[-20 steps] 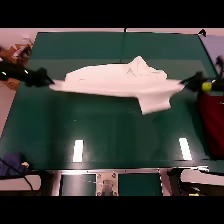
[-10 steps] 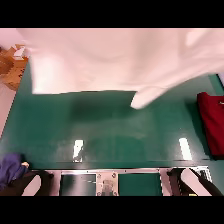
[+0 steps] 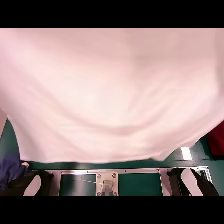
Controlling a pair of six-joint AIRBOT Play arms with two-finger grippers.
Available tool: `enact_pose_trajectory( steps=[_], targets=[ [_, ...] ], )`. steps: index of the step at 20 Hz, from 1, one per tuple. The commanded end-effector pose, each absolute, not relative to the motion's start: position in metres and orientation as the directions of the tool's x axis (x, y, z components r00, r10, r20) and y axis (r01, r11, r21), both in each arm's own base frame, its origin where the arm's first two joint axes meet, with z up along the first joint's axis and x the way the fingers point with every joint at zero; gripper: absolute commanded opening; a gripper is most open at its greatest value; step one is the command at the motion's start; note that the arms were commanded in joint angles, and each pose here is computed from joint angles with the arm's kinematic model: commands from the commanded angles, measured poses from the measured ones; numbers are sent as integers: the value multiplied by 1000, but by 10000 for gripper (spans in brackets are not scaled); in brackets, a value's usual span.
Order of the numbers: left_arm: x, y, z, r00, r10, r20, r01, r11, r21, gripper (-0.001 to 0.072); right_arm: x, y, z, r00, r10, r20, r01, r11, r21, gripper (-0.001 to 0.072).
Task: Fold the shirts.
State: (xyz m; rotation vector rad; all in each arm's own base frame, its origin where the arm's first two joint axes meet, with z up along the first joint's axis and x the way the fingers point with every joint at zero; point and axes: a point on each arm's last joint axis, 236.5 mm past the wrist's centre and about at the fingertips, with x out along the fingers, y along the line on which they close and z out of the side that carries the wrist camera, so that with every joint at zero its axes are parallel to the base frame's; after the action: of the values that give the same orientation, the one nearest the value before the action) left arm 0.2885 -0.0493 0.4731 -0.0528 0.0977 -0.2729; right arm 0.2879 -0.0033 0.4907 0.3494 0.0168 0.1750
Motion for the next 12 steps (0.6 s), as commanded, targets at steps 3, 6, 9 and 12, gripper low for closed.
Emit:
enact_pose_trajectory(
  steps=[3,6,9,12],
  targets=[
    [397,-64,304,792,-441,-421,353,895,-273,22,391,-28,303,932,276,-236,-113,839,533,16],
    [455,-74,190,682,-468,-562,314,881,-353,22,452,-38,183,878,282,-387,-6,815,580,16],
    [513,-73,114,674,-434,-598,212,889,-406,22,509,-49,92,820,299,-488,95,770,631,16],
    [549,-67,76,709,-412,-572,113,868,-484,22,558,-55,46,776,368,-513,110,721,684,16]
  ],
)
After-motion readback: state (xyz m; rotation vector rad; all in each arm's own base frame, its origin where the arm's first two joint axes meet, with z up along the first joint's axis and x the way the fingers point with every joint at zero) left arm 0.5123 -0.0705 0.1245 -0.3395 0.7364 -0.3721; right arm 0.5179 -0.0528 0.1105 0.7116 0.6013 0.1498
